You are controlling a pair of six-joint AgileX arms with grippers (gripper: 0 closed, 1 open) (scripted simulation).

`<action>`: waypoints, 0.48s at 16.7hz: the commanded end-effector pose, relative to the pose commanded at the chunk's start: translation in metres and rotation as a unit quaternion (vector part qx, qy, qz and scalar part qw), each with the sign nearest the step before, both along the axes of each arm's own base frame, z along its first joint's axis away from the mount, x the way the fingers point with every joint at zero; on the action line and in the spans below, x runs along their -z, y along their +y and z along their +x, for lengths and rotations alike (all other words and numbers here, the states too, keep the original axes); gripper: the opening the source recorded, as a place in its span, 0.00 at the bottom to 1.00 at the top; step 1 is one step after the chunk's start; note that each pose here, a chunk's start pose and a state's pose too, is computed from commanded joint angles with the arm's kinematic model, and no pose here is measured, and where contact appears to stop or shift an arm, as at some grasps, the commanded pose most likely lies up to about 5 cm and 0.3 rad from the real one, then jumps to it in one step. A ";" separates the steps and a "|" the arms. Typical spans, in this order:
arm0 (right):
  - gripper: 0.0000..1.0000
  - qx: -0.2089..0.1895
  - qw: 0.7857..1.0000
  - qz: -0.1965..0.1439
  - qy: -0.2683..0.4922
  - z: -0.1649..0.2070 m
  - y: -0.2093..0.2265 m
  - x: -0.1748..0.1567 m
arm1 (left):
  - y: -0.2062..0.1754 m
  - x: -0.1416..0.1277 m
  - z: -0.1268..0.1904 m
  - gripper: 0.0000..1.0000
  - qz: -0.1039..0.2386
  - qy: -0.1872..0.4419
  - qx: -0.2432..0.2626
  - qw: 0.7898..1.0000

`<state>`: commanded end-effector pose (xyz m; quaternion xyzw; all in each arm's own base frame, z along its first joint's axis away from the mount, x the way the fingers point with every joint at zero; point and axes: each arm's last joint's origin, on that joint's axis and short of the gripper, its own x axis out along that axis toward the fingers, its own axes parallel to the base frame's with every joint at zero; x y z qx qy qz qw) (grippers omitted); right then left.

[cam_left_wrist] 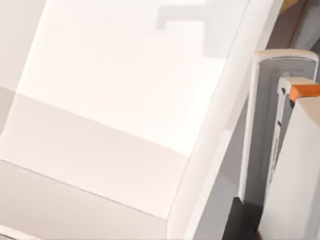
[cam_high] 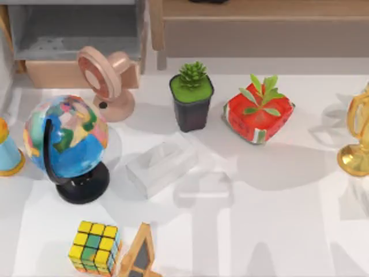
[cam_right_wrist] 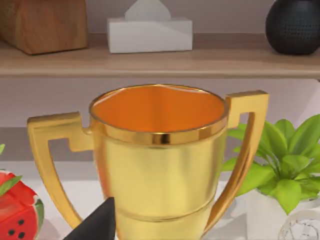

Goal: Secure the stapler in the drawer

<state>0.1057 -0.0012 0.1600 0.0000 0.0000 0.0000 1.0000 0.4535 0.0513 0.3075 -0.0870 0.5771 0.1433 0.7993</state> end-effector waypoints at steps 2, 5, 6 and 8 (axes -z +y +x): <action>1.00 0.000 1.000 0.000 0.000 0.000 0.000 0.000 | 0.043 0.023 0.009 0.00 0.012 0.034 0.029 0.999; 1.00 0.000 1.000 0.000 0.000 0.000 0.000 0.000 | 0.093 0.068 0.019 0.00 0.005 0.084 0.080 0.993; 1.00 0.000 1.000 0.000 0.000 0.000 0.000 0.000 | 0.104 0.084 0.021 0.00 -0.003 0.098 0.098 0.990; 1.00 0.000 1.000 0.000 0.000 0.000 0.000 0.000 | 0.119 0.114 0.025 0.00 -0.021 0.124 0.132 0.983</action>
